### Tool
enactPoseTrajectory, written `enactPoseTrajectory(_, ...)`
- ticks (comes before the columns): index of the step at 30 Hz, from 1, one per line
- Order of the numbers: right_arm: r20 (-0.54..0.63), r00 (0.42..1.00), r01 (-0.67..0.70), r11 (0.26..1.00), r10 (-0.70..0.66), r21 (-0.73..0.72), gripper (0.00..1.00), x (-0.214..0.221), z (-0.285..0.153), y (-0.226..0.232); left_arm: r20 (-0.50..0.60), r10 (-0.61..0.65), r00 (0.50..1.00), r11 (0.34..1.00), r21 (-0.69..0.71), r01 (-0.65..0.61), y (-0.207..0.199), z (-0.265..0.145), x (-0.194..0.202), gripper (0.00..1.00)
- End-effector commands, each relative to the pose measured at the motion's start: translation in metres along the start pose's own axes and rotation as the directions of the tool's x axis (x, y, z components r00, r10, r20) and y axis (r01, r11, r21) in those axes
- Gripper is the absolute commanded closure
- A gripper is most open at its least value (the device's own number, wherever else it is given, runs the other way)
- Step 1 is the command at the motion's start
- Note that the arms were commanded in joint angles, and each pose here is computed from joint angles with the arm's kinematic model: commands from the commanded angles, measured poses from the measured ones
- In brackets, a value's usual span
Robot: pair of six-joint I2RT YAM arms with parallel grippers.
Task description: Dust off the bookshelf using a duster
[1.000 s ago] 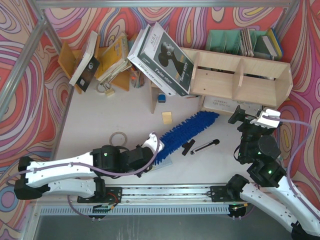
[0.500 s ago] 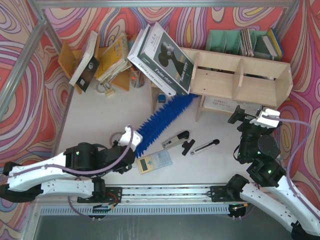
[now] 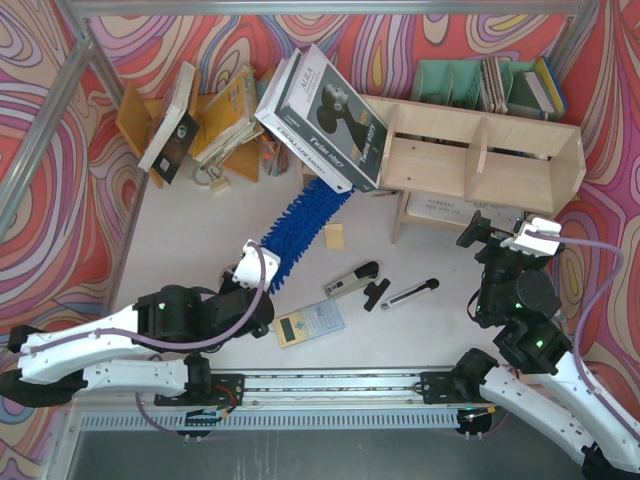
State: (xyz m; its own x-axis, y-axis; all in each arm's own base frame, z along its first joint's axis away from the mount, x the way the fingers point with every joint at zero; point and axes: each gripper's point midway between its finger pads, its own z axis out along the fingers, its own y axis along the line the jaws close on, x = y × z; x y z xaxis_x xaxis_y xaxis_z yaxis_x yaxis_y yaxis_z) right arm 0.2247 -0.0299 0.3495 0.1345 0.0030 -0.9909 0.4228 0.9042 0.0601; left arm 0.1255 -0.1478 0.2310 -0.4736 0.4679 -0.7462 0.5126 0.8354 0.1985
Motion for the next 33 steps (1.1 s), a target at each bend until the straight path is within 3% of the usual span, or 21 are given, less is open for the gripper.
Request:
enactPoseTrajectory(1, 0.012, 0.999, -0.030, 0.999, 0.030, 0.018, 0.11, -0.008, -0.001, -0.006, 0.198, -0.131, 0.972, 0.983, -0.104, 0.154, 0.007, 0.015, -0.043, 1.00)
enactPoseTrajectory(15, 0.020, 0.998, -0.052, 0.999, 0.051, 0.013, 0.11, -0.010, -0.003, -0.009, 0.131, -0.183, 0.974, 0.963, -0.175, 0.205, -0.014, 0.084, -0.058, 1.00)
enactPoseTrajectory(23, 0.019, 0.999, -0.050, 0.999, 0.050, 0.009, 0.11, -0.009, -0.003, -0.009, 0.129, -0.139, 0.982, 0.982, -0.111, 0.153, -0.039, 0.107, -0.080, 1.00)
enactPoseTrajectory(27, 0.018, 0.999, -0.047, 0.999, 0.047, 0.008, 0.11, -0.009, -0.003, -0.008, 0.100, -0.133, 0.986, 0.990, -0.021, 0.136, -0.066, 0.113, -0.089, 1.00)
enactPoseTrajectory(33, 0.021, 0.999, -0.049, 0.999, 0.049, 0.008, 0.11, -0.009, -0.003, -0.009, 0.150, -0.068, 0.986, 0.995, 0.083, 0.056, -0.110, 0.105, -0.104, 1.00)
